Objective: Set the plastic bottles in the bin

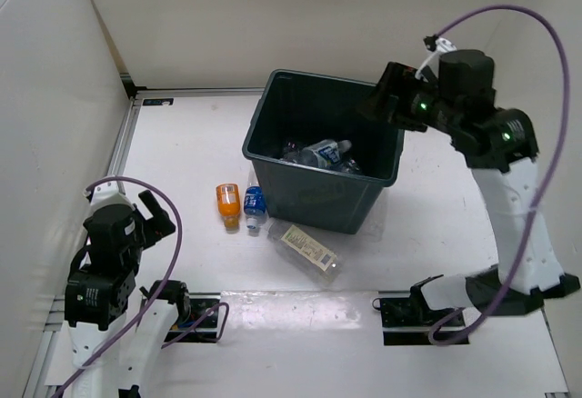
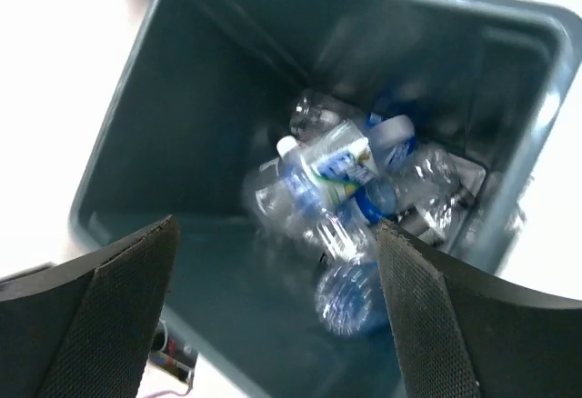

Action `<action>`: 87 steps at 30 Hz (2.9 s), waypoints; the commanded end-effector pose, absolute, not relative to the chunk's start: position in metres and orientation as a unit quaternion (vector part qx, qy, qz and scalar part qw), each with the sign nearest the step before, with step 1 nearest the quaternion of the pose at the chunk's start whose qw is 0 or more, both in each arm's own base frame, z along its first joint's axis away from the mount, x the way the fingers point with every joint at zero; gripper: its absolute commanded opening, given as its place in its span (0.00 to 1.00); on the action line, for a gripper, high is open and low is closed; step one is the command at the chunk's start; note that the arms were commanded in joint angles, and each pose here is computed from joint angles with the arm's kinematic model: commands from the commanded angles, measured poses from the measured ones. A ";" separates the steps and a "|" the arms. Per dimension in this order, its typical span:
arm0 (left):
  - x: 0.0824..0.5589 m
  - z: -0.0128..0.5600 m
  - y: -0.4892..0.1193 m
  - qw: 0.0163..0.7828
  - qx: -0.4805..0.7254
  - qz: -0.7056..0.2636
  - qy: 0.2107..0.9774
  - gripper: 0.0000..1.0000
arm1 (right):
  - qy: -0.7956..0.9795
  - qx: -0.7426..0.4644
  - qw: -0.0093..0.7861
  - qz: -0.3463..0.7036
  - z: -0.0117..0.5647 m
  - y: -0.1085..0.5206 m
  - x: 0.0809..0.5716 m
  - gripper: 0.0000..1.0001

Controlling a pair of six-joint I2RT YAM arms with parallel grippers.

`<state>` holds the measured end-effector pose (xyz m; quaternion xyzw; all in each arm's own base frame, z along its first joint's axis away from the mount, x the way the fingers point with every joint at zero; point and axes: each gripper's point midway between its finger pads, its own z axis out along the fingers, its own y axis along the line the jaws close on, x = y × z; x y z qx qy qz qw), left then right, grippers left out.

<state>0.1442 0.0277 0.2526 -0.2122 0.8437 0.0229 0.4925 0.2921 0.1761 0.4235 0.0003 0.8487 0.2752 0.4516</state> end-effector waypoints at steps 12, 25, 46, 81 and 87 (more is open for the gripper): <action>0.181 0.265 -0.024 0.478 -0.143 -0.095 0.861 1.00 | 0.841 0.178 0.497 0.121 0.317 0.026 0.146 0.90; 0.260 0.212 -0.077 0.410 -0.129 -0.167 0.887 1.00 | 0.846 0.161 0.502 0.082 0.265 0.008 0.128 0.90; 0.337 0.090 -0.104 0.272 -0.106 -0.048 0.955 1.00 | 0.815 0.156 0.511 0.226 0.257 -0.025 0.100 0.90; 0.264 0.261 -0.061 0.399 -0.124 -0.087 0.905 0.31 | 0.821 0.080 0.540 0.166 0.276 0.017 0.125 0.90; 0.228 0.329 -0.052 0.488 -0.115 -0.116 0.857 0.31 | 0.853 0.064 0.518 0.015 0.249 0.003 0.140 0.90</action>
